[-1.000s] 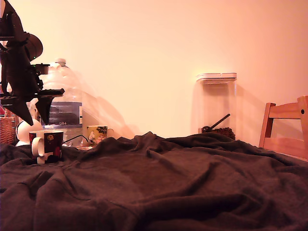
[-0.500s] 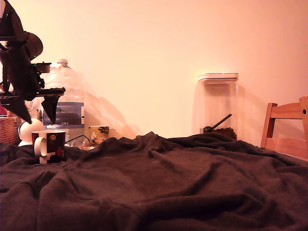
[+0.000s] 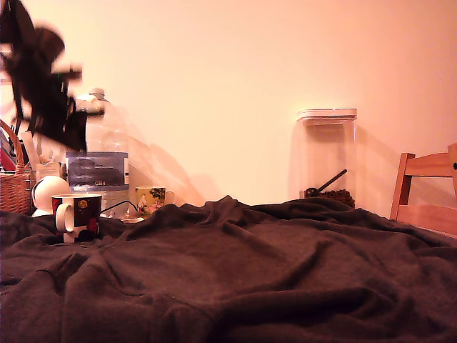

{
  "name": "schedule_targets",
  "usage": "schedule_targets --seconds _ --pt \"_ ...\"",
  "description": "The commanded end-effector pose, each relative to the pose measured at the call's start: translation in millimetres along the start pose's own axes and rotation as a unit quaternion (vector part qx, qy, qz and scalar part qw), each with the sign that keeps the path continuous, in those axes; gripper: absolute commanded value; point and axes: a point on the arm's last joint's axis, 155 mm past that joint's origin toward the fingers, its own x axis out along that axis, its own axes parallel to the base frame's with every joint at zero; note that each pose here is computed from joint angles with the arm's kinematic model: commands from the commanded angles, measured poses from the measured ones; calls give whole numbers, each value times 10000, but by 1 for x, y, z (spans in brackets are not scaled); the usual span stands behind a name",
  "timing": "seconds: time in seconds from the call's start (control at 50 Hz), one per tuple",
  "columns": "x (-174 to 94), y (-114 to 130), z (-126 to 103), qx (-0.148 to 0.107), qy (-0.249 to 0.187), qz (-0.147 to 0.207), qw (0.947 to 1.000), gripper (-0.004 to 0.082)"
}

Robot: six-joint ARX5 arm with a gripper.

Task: Pick up the coffee capsules from the table one by one and drop them inside the nearest coffee cup

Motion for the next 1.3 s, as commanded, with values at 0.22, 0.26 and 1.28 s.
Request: schedule_targets --seconds 0.22,0.26,1.28 --pt "-51 -14 41 253 -921 -19 9954 -23" --pt "-56 -15 41 271 -1037 -13 9942 -23" --pt "-153 -40 -116 -152 -1495 -23 9886 -23"
